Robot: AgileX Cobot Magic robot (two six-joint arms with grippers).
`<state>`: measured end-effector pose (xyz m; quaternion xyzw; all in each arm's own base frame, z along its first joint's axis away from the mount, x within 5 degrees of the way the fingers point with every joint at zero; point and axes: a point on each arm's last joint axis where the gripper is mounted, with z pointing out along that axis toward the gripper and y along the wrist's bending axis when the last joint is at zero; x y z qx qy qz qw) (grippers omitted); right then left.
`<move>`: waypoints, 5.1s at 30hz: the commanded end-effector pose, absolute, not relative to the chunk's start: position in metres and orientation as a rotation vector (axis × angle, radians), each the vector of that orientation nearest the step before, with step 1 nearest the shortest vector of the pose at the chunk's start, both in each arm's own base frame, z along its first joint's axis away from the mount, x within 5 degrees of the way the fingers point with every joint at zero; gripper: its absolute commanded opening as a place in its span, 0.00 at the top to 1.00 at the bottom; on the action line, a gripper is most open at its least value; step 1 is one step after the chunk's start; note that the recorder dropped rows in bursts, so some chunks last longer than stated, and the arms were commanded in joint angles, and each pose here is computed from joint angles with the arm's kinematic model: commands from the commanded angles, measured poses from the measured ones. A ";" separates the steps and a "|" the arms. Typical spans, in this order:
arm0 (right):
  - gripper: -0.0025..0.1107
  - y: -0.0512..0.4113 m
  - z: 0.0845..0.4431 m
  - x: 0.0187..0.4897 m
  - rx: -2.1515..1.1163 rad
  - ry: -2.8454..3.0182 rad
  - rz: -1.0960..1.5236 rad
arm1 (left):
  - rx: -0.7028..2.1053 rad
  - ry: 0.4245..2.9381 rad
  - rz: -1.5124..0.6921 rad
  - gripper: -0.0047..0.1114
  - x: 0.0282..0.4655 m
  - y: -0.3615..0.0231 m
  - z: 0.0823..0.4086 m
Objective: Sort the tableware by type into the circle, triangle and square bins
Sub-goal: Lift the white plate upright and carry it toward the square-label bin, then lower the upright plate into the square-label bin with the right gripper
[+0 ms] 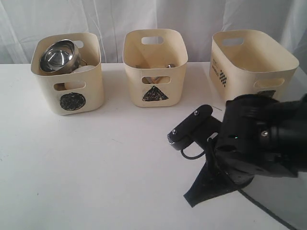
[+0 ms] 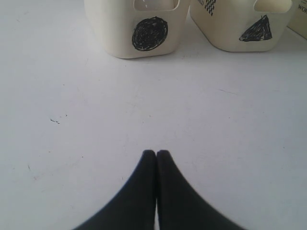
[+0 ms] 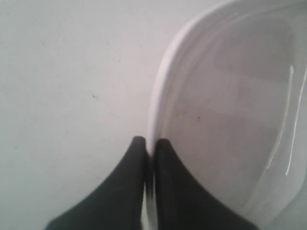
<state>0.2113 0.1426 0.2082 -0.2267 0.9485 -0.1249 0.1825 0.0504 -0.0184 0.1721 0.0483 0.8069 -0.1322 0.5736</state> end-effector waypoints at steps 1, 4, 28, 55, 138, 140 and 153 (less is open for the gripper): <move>0.98 0.137 0.233 0.202 -0.605 2.617 -0.276 | 0.107 1.889 -0.313 0.96 0.050 -0.018 0.171; 0.98 0.134 0.244 0.198 -0.603 2.583 -0.238 | 0.107 1.889 -0.313 0.96 0.050 -0.018 0.171; 0.98 0.122 0.308 0.173 -0.566 2.398 0.028 | 0.107 1.889 -0.313 0.96 0.050 -0.018 0.171; 0.98 0.145 0.365 0.162 -0.846 2.010 0.168 | 0.107 1.889 -0.313 0.96 0.050 -0.018 0.171; 0.98 0.038 0.338 0.396 -0.481 1.732 -0.229 | 0.107 1.889 -0.313 0.96 0.050 -0.018 0.171; 0.98 0.037 0.338 0.396 -0.479 1.733 -0.231 | 0.107 1.889 -0.313 0.96 0.050 -0.018 0.171; 0.98 0.033 0.329 0.405 -0.449 1.710 -0.202 | 0.107 1.889 -0.313 0.96 0.050 -0.018 0.171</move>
